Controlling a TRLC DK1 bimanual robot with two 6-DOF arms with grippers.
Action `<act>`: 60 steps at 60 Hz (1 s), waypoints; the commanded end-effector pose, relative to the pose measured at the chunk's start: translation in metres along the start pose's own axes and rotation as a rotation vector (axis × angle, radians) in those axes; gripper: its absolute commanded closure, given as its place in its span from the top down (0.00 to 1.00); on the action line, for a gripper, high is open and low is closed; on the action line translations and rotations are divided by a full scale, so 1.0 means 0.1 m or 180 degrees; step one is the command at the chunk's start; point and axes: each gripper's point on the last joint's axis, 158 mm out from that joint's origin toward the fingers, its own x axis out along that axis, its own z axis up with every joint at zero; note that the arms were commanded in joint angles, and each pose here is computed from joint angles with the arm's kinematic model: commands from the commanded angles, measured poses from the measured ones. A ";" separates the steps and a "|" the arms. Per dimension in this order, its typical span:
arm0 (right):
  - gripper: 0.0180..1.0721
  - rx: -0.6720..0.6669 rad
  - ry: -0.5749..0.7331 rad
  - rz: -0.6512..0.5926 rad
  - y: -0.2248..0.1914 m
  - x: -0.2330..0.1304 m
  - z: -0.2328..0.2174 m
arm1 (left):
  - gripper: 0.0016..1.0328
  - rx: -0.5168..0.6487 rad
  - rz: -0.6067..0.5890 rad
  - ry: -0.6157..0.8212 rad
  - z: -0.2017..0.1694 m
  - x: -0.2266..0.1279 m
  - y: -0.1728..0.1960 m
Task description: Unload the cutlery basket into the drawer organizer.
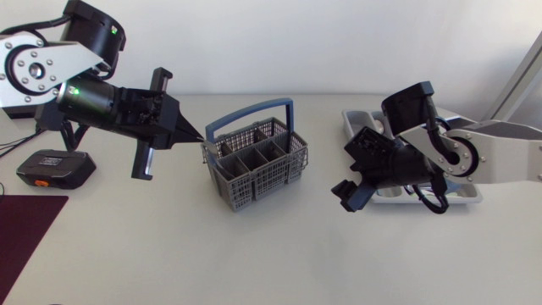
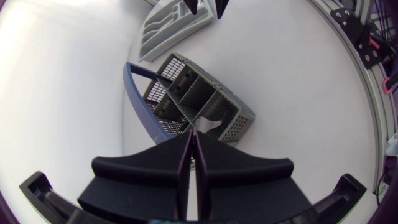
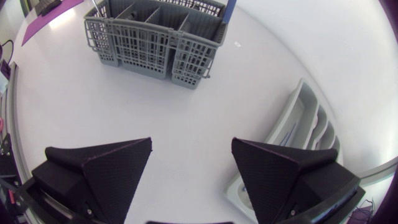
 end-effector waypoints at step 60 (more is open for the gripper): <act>0.90 -0.0431 -0.0358 0.0100 0.54 -0.36 0.29 | 0.03 0.0894 -0.0346 0.0360 0.62 -0.43 0.33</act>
